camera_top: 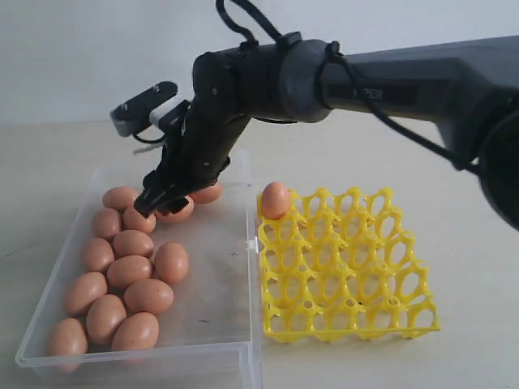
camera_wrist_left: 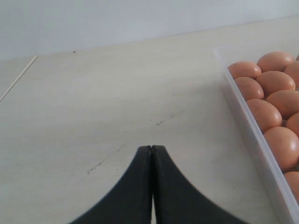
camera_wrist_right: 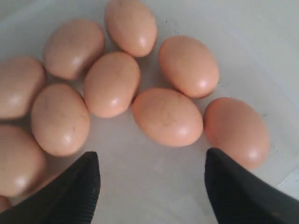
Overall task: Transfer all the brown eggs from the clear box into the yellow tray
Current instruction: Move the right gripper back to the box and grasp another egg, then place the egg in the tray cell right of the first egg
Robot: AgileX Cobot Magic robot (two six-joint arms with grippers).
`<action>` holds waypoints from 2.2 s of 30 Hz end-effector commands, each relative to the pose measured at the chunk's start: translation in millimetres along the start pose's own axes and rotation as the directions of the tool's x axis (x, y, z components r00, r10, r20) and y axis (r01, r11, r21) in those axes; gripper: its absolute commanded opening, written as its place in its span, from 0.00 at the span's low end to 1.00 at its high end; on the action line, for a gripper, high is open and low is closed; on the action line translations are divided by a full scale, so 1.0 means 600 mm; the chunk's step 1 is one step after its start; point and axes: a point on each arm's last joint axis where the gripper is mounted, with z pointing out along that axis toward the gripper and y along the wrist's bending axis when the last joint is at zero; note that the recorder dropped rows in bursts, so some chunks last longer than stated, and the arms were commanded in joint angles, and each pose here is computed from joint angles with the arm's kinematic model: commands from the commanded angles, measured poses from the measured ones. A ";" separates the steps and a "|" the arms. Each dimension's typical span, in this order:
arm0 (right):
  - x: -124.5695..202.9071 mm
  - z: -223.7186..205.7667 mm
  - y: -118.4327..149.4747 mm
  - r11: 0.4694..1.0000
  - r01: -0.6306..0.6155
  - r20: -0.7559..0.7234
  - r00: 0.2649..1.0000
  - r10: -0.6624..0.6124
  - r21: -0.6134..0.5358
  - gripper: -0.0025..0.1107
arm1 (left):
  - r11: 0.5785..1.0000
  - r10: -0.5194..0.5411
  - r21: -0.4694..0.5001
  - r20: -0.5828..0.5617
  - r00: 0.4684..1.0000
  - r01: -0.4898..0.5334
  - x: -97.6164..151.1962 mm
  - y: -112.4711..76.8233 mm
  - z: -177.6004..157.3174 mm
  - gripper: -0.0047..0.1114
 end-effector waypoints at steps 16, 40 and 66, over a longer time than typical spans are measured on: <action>0.001 0.085 -0.001 0.876 0.478 -0.005 0.878 -0.479 0.066 0.58 | 1.000 -0.005 0.007 0.020 1.000 0.005 -0.004 0.000 -0.001 0.04; -0.025 0.056 -0.003 0.956 0.256 0.171 0.945 -0.278 0.141 0.02 | 1.000 -0.005 0.007 0.020 1.000 0.005 -0.004 0.000 -0.001 0.04; 0.257 -0.115 -0.096 0.762 -0.631 0.568 0.685 0.456 0.148 0.02 | 1.000 -0.005 0.007 0.020 1.000 0.005 -0.004 0.000 -0.001 0.04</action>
